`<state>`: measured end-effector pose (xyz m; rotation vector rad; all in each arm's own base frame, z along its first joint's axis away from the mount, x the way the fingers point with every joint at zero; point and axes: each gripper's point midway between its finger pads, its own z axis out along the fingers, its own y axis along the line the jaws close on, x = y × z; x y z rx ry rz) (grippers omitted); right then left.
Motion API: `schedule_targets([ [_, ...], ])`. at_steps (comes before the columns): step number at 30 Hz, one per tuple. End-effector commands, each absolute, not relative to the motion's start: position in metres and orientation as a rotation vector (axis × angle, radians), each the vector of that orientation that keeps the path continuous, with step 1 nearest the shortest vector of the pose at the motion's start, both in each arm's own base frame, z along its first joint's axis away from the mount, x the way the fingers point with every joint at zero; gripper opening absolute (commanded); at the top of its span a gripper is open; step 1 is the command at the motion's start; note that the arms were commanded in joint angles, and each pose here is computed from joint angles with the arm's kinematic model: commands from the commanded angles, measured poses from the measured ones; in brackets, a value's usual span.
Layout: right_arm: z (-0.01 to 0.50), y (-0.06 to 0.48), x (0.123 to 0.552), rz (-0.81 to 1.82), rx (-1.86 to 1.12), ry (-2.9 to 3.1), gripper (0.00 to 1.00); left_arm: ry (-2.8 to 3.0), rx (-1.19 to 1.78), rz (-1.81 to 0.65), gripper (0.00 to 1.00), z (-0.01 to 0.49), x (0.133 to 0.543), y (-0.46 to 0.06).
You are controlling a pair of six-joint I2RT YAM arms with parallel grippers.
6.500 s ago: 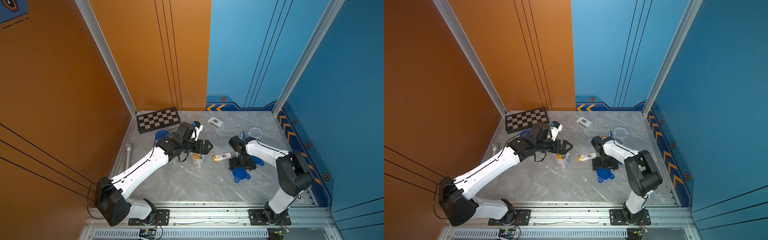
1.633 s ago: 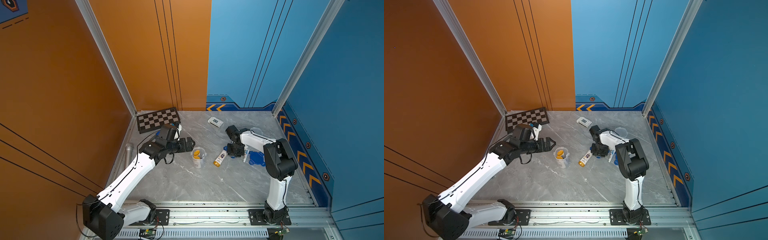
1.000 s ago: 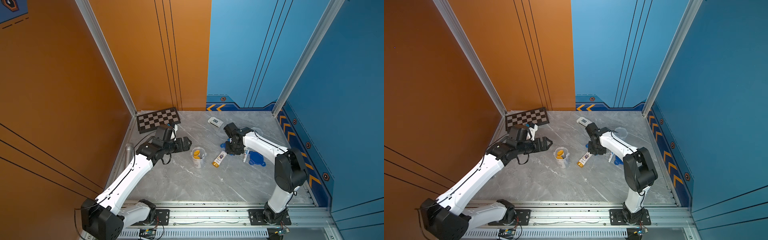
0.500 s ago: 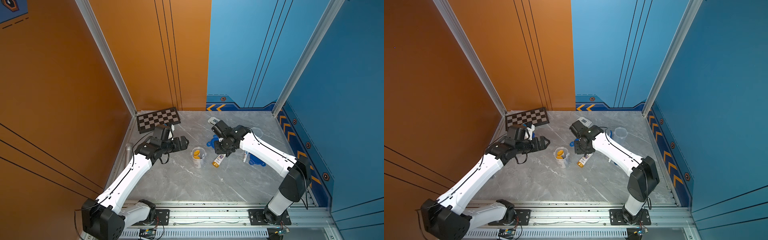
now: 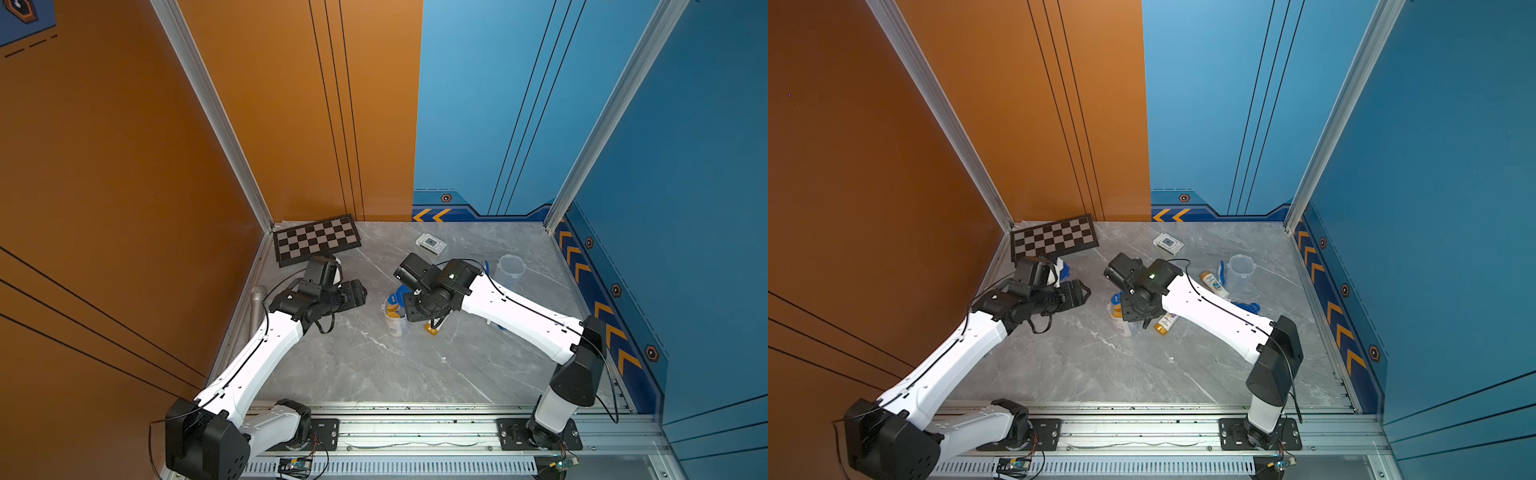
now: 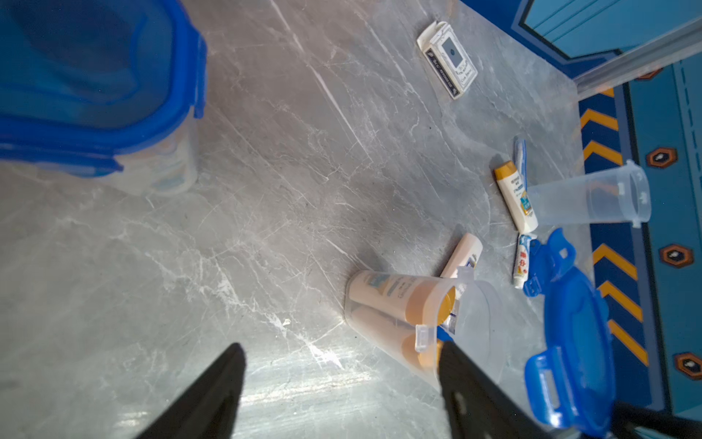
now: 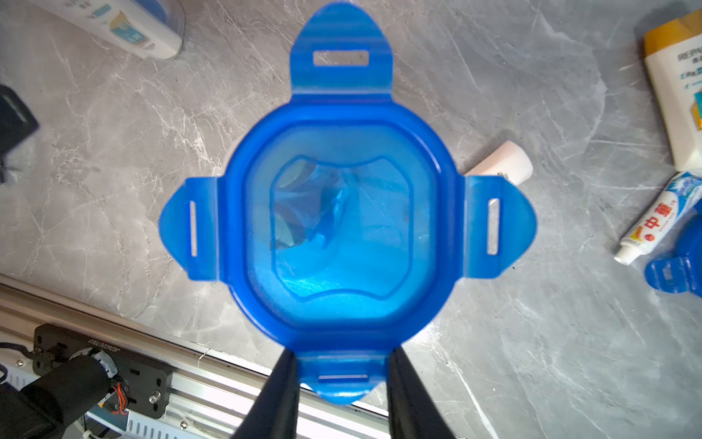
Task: Pack away toiletry kits
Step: Adjust the container at the center of the board.
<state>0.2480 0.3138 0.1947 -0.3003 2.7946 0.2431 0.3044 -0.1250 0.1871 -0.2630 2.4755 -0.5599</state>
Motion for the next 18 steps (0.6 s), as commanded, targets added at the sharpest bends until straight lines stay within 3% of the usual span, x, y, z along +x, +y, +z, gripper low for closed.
schedule_targets([
  [1,0.194,0.316,0.246,0.183,-0.24,2.791,0.23,2.499,-0.339,-0.523,0.49,0.174,0.3,-0.114],
  [2,0.194,0.318,0.246,0.182,-0.23,2.789,0.23,2.507,-0.346,-0.537,0.39,0.17,0.3,-0.116],
  [4,0.193,0.318,0.243,0.177,-0.204,2.788,0.23,2.514,-0.355,-0.585,0.1,0.162,0.301,-0.123],
  [5,0.192,0.318,0.242,0.173,-0.191,2.787,0.23,2.517,-0.361,-0.599,0.02,0.159,0.301,-0.125],
  [18,0.2,0.307,0.237,0.16,-0.071,2.751,0.23,2.507,-0.371,-0.755,0.0,0.117,0.314,-0.156],
])
